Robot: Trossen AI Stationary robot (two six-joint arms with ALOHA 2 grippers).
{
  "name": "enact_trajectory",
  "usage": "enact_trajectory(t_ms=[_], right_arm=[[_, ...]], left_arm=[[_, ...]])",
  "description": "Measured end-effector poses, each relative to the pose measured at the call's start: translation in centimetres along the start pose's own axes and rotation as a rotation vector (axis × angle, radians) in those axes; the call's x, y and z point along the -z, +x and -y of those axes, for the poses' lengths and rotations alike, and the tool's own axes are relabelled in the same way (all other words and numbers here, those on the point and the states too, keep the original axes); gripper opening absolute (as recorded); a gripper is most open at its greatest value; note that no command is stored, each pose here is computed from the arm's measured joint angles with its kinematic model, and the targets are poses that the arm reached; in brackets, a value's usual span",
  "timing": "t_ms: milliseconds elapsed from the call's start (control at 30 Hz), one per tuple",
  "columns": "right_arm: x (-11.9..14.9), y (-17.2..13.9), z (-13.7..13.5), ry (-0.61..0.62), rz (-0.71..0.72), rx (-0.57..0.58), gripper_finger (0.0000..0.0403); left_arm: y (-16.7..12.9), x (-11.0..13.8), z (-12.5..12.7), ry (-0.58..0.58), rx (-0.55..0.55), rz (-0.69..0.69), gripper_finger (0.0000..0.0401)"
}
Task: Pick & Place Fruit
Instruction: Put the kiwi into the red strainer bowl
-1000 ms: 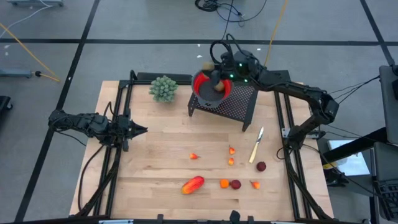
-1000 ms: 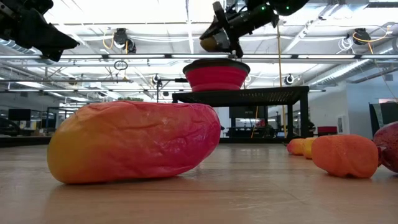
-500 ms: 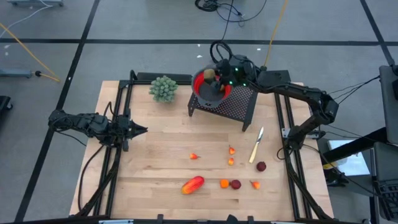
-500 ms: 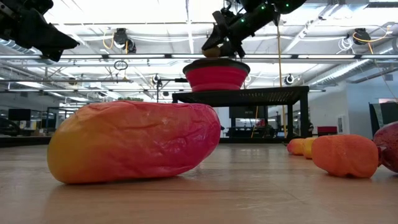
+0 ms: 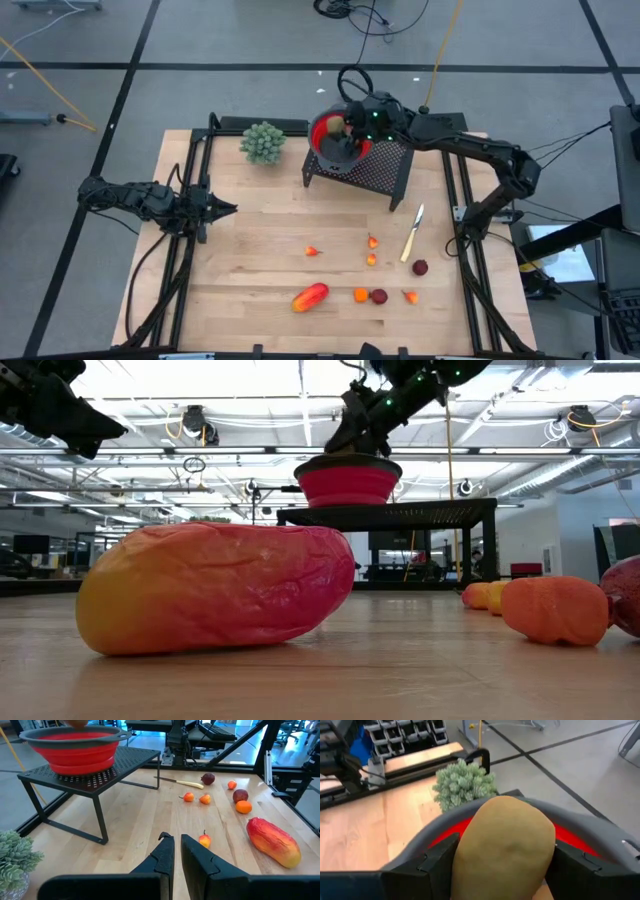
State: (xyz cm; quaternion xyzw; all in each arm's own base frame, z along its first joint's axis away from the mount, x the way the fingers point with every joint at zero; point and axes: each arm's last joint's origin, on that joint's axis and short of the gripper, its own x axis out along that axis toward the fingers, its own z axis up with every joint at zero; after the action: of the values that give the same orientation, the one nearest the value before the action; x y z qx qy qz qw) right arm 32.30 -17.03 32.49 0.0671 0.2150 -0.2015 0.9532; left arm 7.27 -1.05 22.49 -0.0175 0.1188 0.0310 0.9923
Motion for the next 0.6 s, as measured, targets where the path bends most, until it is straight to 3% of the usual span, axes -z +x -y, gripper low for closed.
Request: enact_trajectory(t_ms=[600], right_arm=[[0.8, 1.4, 1.1, -0.013, -0.02, 0.022, 0.0247]], left_arm=[[0.0, 0.0, 0.0, 0.025, 0.0, 0.0, 0.0031]])
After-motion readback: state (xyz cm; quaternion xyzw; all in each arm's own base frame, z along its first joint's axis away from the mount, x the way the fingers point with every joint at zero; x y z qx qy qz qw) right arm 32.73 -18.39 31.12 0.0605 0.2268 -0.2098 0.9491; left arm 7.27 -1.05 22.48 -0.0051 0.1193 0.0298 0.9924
